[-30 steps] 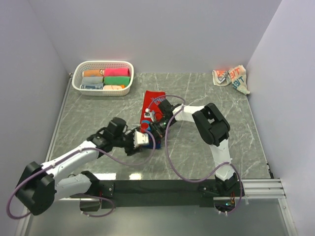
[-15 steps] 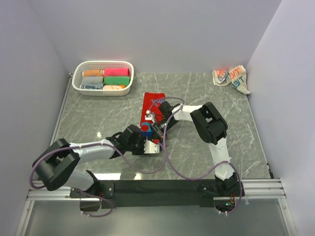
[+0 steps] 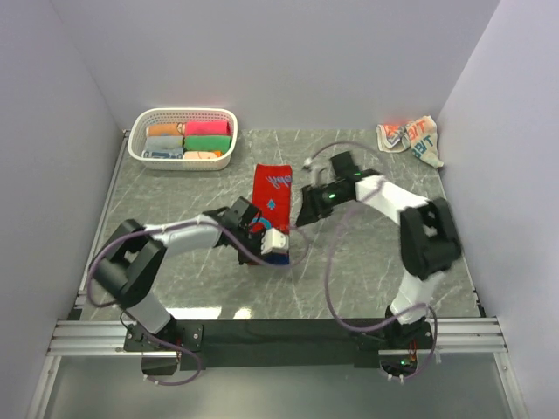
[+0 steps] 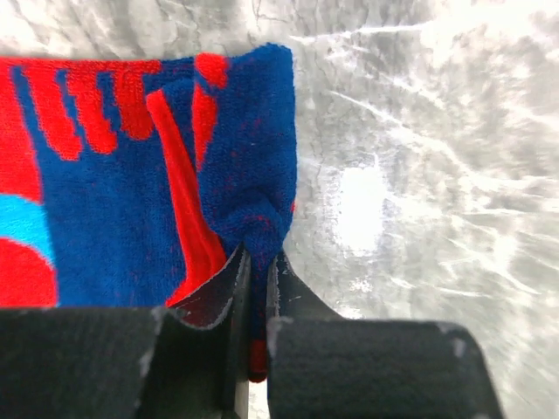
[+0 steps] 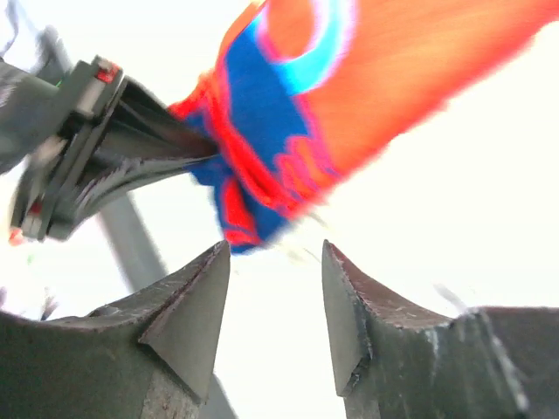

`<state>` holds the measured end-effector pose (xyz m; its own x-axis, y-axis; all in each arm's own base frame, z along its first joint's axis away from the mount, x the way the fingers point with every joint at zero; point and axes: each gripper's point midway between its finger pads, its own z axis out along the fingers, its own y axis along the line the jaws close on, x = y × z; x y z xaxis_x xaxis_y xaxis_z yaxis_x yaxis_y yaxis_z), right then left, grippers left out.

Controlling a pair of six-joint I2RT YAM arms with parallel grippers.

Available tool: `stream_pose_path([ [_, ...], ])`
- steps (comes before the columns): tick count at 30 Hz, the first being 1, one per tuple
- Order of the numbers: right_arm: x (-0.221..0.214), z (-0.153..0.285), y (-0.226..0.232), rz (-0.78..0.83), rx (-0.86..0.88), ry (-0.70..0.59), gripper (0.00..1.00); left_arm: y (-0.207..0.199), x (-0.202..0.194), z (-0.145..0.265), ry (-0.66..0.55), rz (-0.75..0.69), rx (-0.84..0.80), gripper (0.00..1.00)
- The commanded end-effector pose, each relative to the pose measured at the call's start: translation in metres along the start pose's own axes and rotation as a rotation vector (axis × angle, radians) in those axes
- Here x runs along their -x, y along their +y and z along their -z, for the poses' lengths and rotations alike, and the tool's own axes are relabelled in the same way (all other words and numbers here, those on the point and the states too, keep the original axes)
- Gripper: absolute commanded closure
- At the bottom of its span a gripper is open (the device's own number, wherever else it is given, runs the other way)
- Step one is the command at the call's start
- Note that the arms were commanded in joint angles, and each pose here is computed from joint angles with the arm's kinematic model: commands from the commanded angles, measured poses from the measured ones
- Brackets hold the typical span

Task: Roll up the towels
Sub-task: Roll the towel

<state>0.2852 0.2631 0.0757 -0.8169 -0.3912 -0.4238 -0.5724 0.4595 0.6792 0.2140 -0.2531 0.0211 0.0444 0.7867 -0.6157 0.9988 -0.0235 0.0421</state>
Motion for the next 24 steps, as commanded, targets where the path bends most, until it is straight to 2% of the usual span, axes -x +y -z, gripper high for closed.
stream_pose_path([
  [1,0.035,0.062,-0.009,0.159,-0.246,-0.206,0.46,-0.046,-0.03,0.005,0.108,0.298,-0.293,0.98],
  [3,0.039,0.088,0.002,0.239,-0.322,-0.261,0.46,-0.045,-0.033,0.0,0.114,0.402,-0.369,0.98],
  [4,0.03,0.091,0.004,0.278,-0.329,-0.247,0.47,-0.027,-0.025,0.002,0.089,0.428,-0.362,0.98],
  [5,0.026,0.095,0.01,0.296,-0.329,-0.244,0.47,-0.034,-0.034,0.0,0.126,0.501,-0.422,0.98],
  [7,0.01,0.094,0.023,0.319,-0.281,-0.204,0.51,-0.014,-0.024,-0.001,0.092,0.551,-0.438,0.98],
  [9,0.001,0.091,0.034,0.346,-0.26,-0.191,0.53,-0.016,-0.032,-0.005,0.129,0.641,-0.513,0.97],
  [11,-0.013,0.066,0.056,0.454,-0.235,-0.132,0.56,0.004,-0.032,-0.009,0.135,0.72,-0.546,0.94],
  [16,-0.011,0.038,0.062,0.573,-0.305,-0.113,0.56,0.011,-0.042,-0.018,0.169,0.834,-0.594,0.92],
  [18,-0.005,0.02,0.073,0.634,-0.294,-0.133,0.53,0.018,-0.042,-0.018,0.167,0.867,-0.599,0.91],
  [20,0.003,0.003,0.065,0.695,-0.343,-0.146,0.49,0.022,-0.046,-0.022,0.173,0.884,-0.599,0.9],
  [22,-0.003,-0.023,0.059,0.767,-0.383,-0.085,0.47,0.024,-0.049,-0.026,0.192,0.909,-0.594,0.89],
  [24,0.005,-0.039,0.059,0.82,-0.409,-0.077,0.45,0.027,-0.048,-0.027,0.197,0.926,-0.596,0.88],
])
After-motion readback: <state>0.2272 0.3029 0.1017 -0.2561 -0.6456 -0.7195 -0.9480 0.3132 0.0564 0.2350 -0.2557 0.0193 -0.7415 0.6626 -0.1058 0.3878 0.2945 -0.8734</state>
